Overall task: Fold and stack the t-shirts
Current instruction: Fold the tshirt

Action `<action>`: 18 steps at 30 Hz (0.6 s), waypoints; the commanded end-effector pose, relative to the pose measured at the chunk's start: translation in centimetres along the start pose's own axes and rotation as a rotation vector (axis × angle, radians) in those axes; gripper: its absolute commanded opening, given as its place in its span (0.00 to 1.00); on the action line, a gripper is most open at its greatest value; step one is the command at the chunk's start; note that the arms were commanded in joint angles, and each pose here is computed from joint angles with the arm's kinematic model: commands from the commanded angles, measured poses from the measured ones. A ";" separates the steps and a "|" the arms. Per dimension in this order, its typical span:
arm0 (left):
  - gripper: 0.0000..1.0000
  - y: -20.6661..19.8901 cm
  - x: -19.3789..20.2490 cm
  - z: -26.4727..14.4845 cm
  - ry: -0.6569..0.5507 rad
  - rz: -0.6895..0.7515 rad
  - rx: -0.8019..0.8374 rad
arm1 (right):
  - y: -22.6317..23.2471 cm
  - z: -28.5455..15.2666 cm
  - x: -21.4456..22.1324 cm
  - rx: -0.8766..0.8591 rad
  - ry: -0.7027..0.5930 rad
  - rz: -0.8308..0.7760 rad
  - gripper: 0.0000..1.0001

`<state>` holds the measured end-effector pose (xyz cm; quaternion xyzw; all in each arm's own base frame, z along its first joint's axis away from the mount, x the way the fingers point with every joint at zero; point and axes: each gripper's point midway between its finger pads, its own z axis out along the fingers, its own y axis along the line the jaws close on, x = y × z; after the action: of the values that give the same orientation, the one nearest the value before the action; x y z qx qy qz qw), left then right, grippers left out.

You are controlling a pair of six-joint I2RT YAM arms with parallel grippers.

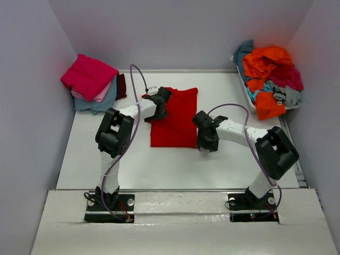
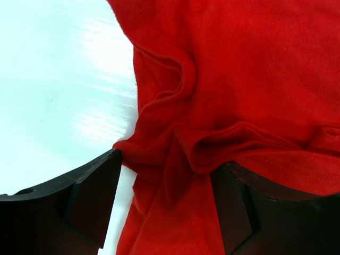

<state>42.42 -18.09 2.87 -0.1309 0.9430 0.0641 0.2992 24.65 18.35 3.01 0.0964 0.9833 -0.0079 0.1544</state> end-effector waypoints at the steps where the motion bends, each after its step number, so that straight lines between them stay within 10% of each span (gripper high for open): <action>1: 0.77 1.8 -1.6 -2.0 -0.072 -0.014 -0.033 | 1.5 -2.4 -2.5 -0.053 -0.084 0.009 0.56; 18: 0.78 2.6 0.6 -9.1 -0.107 -0.041 0.049 | 5.8 -2.2 -4.5 -0.171 -0.111 -0.033 0.57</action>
<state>38.94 -17.86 11.99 -0.1407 0.9144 0.0279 0.3786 27.85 21.01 6.84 0.0854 0.9744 0.0421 0.2036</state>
